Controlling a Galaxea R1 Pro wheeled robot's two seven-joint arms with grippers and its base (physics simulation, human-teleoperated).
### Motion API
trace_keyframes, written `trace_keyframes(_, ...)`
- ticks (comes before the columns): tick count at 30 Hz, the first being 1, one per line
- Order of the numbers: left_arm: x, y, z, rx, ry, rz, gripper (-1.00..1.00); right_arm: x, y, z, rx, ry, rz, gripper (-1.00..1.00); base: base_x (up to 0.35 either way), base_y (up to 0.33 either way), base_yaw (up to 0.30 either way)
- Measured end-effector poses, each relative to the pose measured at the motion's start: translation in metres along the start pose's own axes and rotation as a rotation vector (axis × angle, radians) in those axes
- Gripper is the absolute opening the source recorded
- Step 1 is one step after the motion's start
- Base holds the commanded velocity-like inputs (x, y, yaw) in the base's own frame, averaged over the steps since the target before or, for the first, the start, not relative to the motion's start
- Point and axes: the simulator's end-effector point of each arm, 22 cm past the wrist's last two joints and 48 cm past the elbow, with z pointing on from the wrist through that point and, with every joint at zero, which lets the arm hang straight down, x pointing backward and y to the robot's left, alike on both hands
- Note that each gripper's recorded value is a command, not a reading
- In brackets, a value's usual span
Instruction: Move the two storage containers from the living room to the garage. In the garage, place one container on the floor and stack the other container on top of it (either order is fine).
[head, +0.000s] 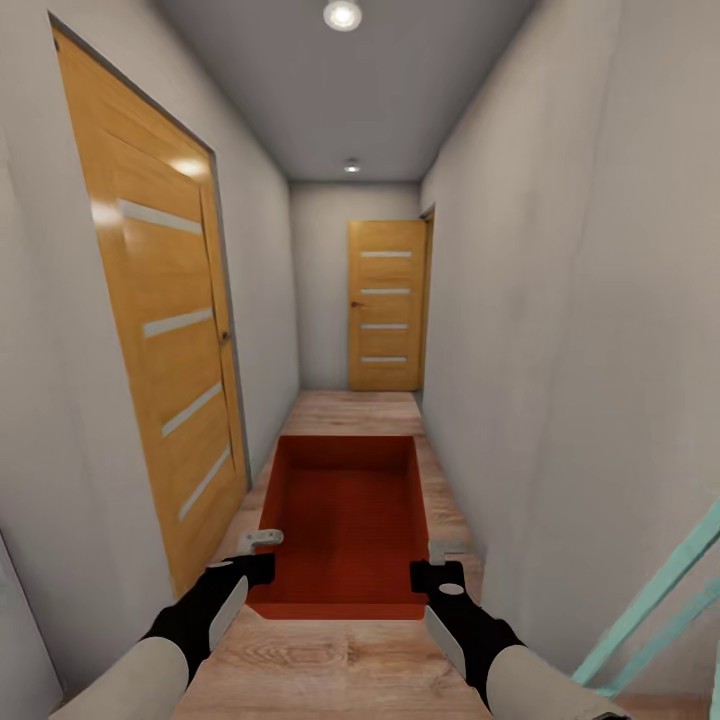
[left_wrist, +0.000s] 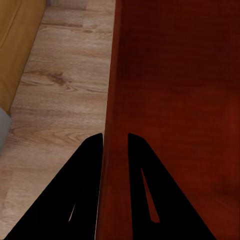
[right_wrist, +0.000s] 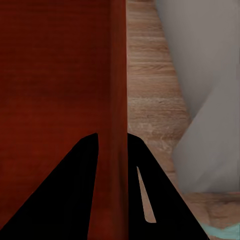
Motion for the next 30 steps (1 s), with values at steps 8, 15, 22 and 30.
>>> trace_keyframes(8, -0.0002, 0.0005, 0.0, 0.001, 0.0, -0.001, -1.0, -0.0011, 0.0005, -0.0002, 0.0, 0.0, -0.003, -1.0, 0.322, 0.105, 0.0)
trace_keyframes(15, 0.0005, 0.0006, 0.0002, 0.001, 0.001, -0.002, -1.0, -0.0008, 0.0005, -0.0002, 0.0, 0.001, -0.004, -1.0, 0.322, 0.013, 0.0)
trace_keyframes(22, 0.0006, 0.0, 0.0001, 0.0, 0.001, -0.002, -1.0, -0.0007, -0.0001, 0.0, 0.0, 0.001, -0.004, -1.0, 0.322, 0.001, 0.0)
trace_keyframes(30, 0.0004, -0.0001, 0.0001, 0.0, 0.001, -0.002, -1.0, -0.0009, -0.0002, 0.0, 0.0, 0.001, -0.005, -1.0, 0.322, 0.0, 0.0)
